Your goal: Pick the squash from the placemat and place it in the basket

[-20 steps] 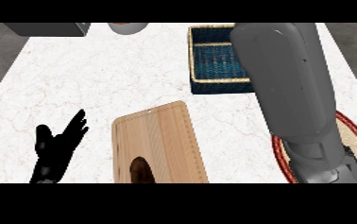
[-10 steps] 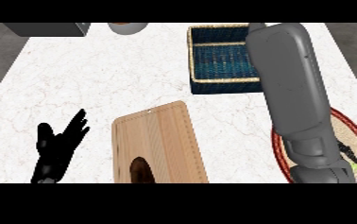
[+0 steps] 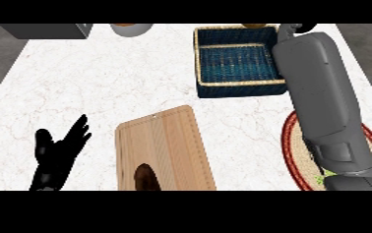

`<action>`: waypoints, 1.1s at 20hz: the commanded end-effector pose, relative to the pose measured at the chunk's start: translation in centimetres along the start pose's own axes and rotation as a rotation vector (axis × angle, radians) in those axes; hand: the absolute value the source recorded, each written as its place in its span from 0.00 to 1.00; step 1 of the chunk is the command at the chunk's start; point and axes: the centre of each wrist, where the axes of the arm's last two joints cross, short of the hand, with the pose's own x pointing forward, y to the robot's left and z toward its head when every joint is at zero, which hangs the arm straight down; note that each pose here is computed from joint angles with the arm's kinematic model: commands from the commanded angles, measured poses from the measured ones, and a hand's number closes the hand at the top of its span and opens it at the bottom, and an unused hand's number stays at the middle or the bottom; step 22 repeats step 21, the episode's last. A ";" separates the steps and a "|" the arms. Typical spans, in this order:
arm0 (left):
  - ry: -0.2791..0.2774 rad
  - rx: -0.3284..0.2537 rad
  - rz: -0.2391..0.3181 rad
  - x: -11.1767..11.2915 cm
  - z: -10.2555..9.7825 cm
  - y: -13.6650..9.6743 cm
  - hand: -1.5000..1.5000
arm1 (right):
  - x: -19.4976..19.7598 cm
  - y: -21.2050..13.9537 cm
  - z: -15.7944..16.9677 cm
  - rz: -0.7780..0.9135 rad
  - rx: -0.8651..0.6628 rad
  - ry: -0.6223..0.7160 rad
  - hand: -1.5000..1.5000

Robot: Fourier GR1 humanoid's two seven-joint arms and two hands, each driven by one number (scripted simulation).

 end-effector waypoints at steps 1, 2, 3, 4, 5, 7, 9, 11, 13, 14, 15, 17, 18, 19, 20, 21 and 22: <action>0.088 -0.002 0.017 -3.0 -0.2 0.4 0.50 | 0.3 0.3 -0.2 0.085 -0.006 -0.037 0.00; 0.092 -0.003 -0.003 -3.0 -0.1 -0.5 0.50 | -2.0 0.4 -0.2 0.075 -0.012 -0.051 0.00; 0.074 0.011 0.003 -2.6 0.0 -1.0 0.50 | -1.6 -2.6 -2.0 0.059 -0.030 -0.056 0.00; 0.087 -0.001 0.016 -3.1 0.9 -0.6 0.50 | -1.9 -2.8 -1.7 0.047 -0.040 -0.058 0.00; 0.085 0.004 0.011 -3.3 -0.5 -0.9 0.50 | 0.1 -3.2 -1.0 0.031 -0.037 -0.063 0.00; 0.082 -0.007 0.022 -3.1 0.1 0.2 0.50 | -2.9 -1.1 -0.7 -0.005 -0.055 -0.077 0.00; 0.088 0.006 -0.011 -3.0 0.2 -1.0 0.50 | -1.8 -3.7 -0.7 -0.052 -0.079 -0.066 0.00; 0.082 -0.004 0.001 -3.5 1.2 -0.1 0.50 | -2.2 -6.0 -1.7 -0.093 -0.124 -0.040 0.00; 0.077 0.017 0.008 -0.6 0.0 -0.2 0.50 | -3.5 -6.7 -1.1 -0.143 -0.140 -0.025 0.00; 0.074 0.010 0.008 -2.6 -0.4 -0.6 0.50 | -3.2 -6.8 -1.3 -0.167 -0.159 0.000 0.00; 0.083 0.012 0.012 -2.3 0.3 -1.1 0.50 | -2.6 -8.0 -1.0 -0.206 -0.151 0.047 0.00; 0.091 -0.003 -0.001 -1.4 0.5 -0.2 0.50 | -4.6 -10.6 -2.0 -0.170 -0.201 0.045 0.00; 0.090 0.027 0.019 -2.9 0.0 0.1 0.50 | -5.2 -12.2 -1.3 -0.196 -0.219 0.053 0.00; 0.078 0.018 0.000 -1.6 -0.3 -2.8 0.50 | -5.2 -11.2 -1.1 -0.175 -0.217 0.077 0.00; 0.111 0.028 0.017 -3.3 0.5 -0.9 0.50 | -8.1 -13.4 -1.0 -0.166 -0.215 0.076 0.00; 0.100 0.016 0.015 -3.7 0.5 0.2 0.50 | -7.3 -14.4 -0.4 -0.176 -0.210 0.088 0.00; 0.100 0.016 0.015 -3.7 0.5 0.2 0.50 | -7.3 -14.4 -0.4 -0.176 -0.210 0.088 0.00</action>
